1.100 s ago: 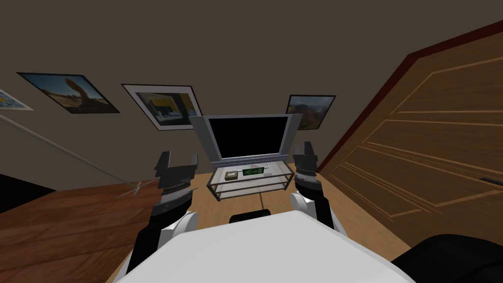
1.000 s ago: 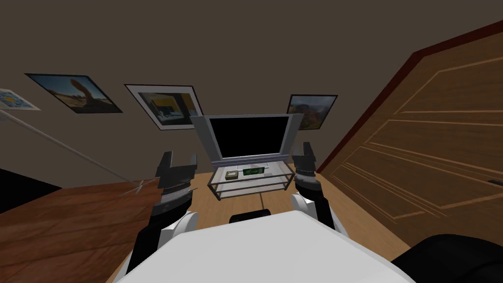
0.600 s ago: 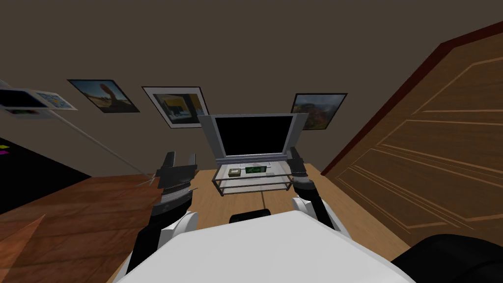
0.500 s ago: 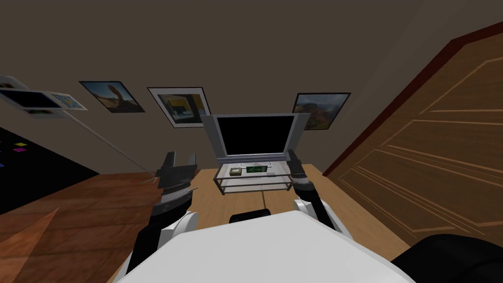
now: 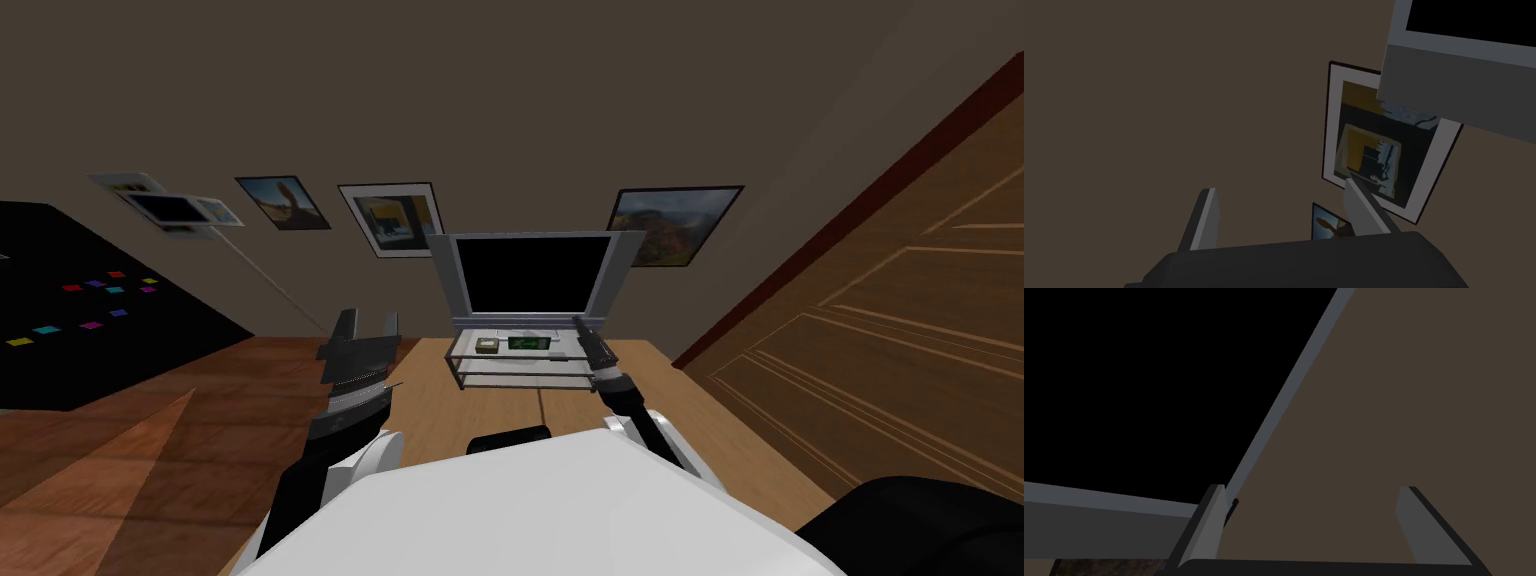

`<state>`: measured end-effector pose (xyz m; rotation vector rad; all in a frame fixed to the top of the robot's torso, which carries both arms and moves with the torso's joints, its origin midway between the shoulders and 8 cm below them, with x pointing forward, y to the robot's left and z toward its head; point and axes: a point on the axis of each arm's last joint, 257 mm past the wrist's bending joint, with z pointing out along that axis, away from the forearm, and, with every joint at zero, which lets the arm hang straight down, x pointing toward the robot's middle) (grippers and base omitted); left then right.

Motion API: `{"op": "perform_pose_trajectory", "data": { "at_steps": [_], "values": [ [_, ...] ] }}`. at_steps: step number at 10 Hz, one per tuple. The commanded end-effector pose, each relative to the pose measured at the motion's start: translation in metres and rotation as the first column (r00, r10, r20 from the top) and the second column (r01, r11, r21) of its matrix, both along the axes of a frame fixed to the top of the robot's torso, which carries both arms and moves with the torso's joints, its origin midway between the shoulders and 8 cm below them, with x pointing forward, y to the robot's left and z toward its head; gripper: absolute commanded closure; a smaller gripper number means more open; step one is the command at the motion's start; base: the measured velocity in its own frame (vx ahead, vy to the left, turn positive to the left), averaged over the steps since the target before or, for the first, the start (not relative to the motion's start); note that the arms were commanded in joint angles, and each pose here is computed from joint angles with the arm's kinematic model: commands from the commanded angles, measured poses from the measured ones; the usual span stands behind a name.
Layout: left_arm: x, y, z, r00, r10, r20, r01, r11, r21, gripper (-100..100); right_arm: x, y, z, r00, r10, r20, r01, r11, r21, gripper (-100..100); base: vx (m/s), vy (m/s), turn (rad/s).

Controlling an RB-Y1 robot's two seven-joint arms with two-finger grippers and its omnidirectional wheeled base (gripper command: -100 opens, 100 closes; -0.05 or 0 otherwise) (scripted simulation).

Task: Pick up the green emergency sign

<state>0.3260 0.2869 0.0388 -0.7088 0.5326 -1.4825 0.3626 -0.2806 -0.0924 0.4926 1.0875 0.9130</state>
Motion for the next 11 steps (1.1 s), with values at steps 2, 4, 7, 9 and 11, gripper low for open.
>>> {"op": "perform_pose_trajectory", "data": {
  "at_steps": [2, 4, 7, 9, 11],
  "values": [
    [0.0, 0.0, 0.0, 1.0, 0.0, 0.0, 0.0, 1.0, 0.0, 0, 0.006, -0.004, -0.039, 0.994, -0.012, -0.106, 0.003, 0.997, -0.082, -100, -0.036, 0.027, 0.181],
    [0.0, 0.0, 0.0, 1.0, 0.0, 0.0, 0.0, 1.0, 0.0, 0, 0.008, -0.007, -0.068, 0.984, -0.025, -0.178, 0.0, 0.99, -0.138, -100, -0.025, 0.022, 0.136],
    [0.0, 0.0, 0.0, 1.0, 0.0, 0.0, 0.0, 1.0, 0.0, 0, 0.005, -0.018, -0.127, 0.948, -0.064, -0.312, -0.017, 0.968, -0.252, -100, -0.017, 0.019, 0.155],
    [0.0, 0.0, 0.0, 1.0, 0.0, 0.0, 0.0, 1.0, 0.0, 0, 0.0, -0.025, -0.161, 0.919, -0.092, -0.382, -0.033, 0.951, -0.307, -100, -0.01, 0.022, 0.192],
    [0.0, 0.0, 0.0, 1.0, 0.0, 0.0, 0.0, 1.0, 0.0, 0, -0.007, -0.032, -0.19, 0.89, -0.118, -0.44, -0.055, 0.931, -0.36, -100, -0.005, 0.02, 0.137]
  ]
}}
